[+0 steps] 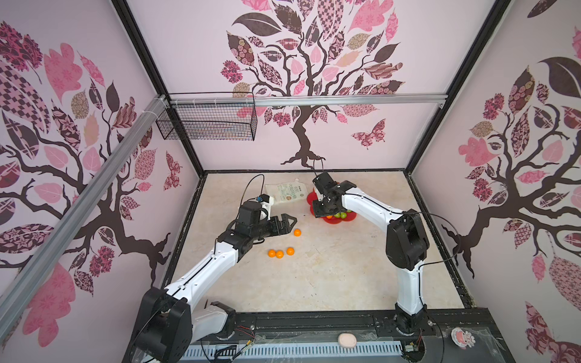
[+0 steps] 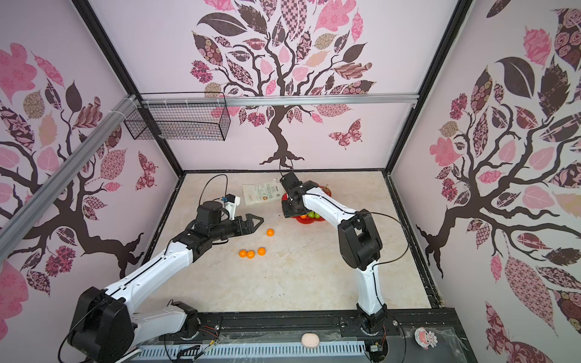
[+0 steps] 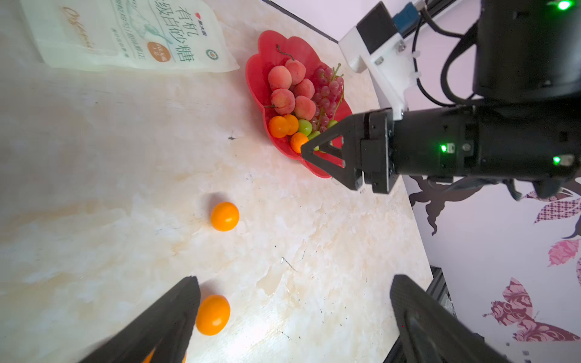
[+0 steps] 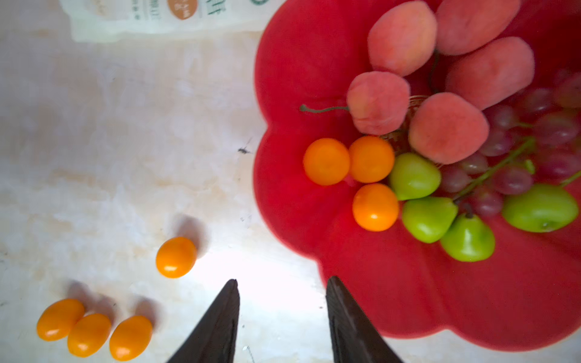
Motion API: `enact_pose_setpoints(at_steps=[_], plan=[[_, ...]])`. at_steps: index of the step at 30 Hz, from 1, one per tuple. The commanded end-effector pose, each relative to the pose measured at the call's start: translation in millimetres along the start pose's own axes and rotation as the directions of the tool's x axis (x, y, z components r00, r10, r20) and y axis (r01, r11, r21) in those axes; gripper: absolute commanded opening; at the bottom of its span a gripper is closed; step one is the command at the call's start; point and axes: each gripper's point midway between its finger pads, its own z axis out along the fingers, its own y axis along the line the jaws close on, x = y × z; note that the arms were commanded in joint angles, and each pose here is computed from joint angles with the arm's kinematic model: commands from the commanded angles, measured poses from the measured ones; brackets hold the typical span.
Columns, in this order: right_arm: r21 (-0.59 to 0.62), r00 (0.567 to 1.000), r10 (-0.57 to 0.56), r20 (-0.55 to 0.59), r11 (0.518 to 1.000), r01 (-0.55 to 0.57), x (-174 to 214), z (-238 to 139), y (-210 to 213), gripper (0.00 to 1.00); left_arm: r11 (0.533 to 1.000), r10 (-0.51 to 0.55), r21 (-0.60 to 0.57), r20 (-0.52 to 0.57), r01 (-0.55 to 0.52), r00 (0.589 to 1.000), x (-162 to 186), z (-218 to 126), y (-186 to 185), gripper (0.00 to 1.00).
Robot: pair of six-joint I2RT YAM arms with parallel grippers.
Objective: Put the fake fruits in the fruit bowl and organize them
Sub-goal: 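Move the right gripper back over the kumquats on the table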
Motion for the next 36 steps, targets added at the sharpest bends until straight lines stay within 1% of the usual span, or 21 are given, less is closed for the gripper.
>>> enact_pose_setpoints(at_steps=[1, 8, 14, 17, 26, 36], plan=[[-0.016, 0.998, -0.038, 0.040, 0.999, 0.038, 5.2, -20.0, 22.1, 0.48, 0.997, -0.025, -0.072, -0.001, 0.025, 1.000, 15.6, -9.1, 17.1, 0.98], [-0.071, 0.998, -0.066, -0.018, 0.995, 0.065, 24.7, -0.9, 56.4, 0.48, 0.986, -0.093, -0.136, 0.028, 0.096, 0.995, 31.8, -19.5, 38.2, 0.98], [-0.072, 0.991, -0.103, -0.083, 0.993, 0.097, 38.8, 21.3, 74.7, 0.48, 0.980, -0.147, -0.130, 0.055, 0.153, 0.988, 32.1, -22.7, 48.3, 0.98], [-0.073, 0.990, -0.097, -0.100, 0.993, 0.090, 41.1, 31.0, 76.9, 0.48, 0.976, -0.175, -0.120, 0.063, 0.181, 0.983, 29.3, -24.1, 54.8, 0.98], [-0.096, 0.984, -0.092, -0.152, 0.992, 0.078, 47.8, 53.4, 85.7, 0.48, 0.976, -0.175, -0.120, 0.047, 0.180, 0.983, 29.8, -24.3, 58.7, 0.98], [-0.080, 0.974, -0.090, -0.207, 0.994, 0.075, 53.1, 74.2, 87.5, 0.48, 0.977, -0.173, -0.121, 0.037, 0.176, 0.984, 34.7, -22.5, 61.6, 0.98]])
